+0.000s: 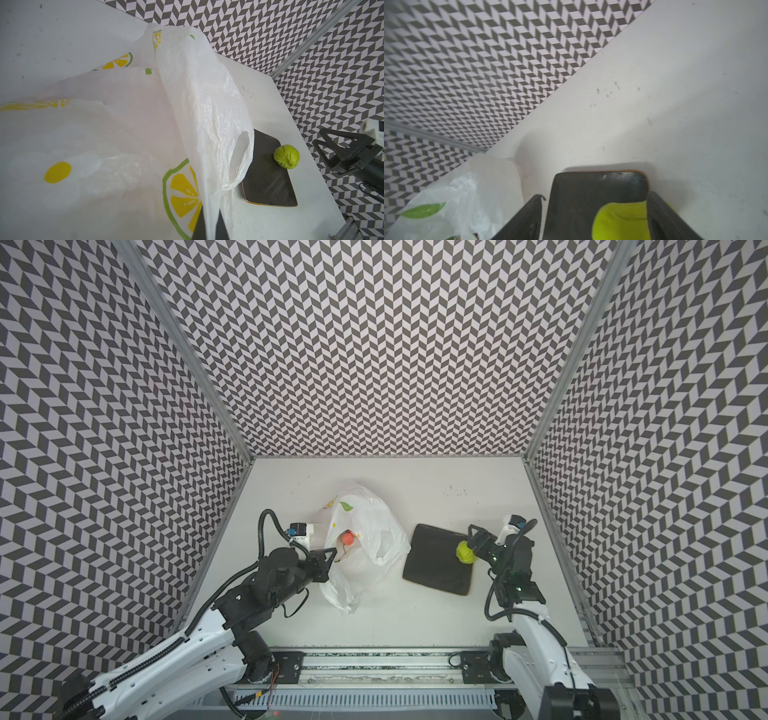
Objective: Take the fake fruits out of the plastic bag
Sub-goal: 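Reach the right gripper back into the bag opening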
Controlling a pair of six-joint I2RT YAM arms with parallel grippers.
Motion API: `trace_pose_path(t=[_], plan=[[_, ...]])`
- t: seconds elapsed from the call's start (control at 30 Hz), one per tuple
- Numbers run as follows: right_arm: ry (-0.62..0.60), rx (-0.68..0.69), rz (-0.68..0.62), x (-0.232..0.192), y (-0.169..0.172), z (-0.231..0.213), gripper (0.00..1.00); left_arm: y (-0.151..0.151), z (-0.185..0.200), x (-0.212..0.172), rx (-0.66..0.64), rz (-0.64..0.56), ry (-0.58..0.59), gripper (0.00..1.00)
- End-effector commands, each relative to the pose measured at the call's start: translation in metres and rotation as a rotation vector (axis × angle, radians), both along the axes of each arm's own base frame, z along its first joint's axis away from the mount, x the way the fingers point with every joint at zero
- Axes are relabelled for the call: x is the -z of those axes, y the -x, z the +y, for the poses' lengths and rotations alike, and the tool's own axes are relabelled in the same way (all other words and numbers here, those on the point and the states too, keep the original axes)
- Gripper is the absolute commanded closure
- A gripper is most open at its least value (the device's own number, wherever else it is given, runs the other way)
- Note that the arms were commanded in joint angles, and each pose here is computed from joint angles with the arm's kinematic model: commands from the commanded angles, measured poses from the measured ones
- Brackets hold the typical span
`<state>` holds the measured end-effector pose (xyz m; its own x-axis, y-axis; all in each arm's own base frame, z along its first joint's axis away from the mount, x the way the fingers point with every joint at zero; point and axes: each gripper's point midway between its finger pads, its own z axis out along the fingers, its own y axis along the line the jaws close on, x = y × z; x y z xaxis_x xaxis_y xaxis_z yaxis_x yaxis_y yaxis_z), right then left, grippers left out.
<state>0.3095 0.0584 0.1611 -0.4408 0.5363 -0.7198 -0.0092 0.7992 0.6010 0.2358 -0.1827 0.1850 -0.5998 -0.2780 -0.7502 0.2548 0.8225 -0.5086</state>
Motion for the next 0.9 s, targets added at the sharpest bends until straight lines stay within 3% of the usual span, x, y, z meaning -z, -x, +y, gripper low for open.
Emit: trace_pose_path(t=[0.0, 0.2, 0.4, 0.6, 0.77, 0.87], plan=[[0.038, -0.175, -0.108, -0.039, 0.011, 0.061, 0.31, 0.002, 0.000, 0.004, 0.008, 0.005, -0.001, 1.00], [0.002, -0.549, -0.128, -0.053, 0.052, 0.195, 0.43, 0.005, 0.006, 0.017, -0.013, 0.054, -0.018, 1.00], [0.061, -0.754, -0.070, -0.025, 0.068, 0.292, 0.48, 0.011, 0.016, 0.029, -0.061, 0.122, -0.026, 1.00], [0.052, -0.766, 0.026, 0.017, 0.049, 0.339, 0.46, 0.016, 0.031, 0.048, -0.158, 0.213, -0.024, 1.00], [0.054, -0.620, 0.064, 0.035, 0.017, 0.348, 0.43, 0.017, 0.038, 0.058, -0.214, 0.261, -0.027, 1.00], [0.061, -0.601, 0.071, 0.046, 0.006, 0.359, 0.43, 0.016, 0.039, 0.057, -0.221, 0.261, -0.028, 1.00]])
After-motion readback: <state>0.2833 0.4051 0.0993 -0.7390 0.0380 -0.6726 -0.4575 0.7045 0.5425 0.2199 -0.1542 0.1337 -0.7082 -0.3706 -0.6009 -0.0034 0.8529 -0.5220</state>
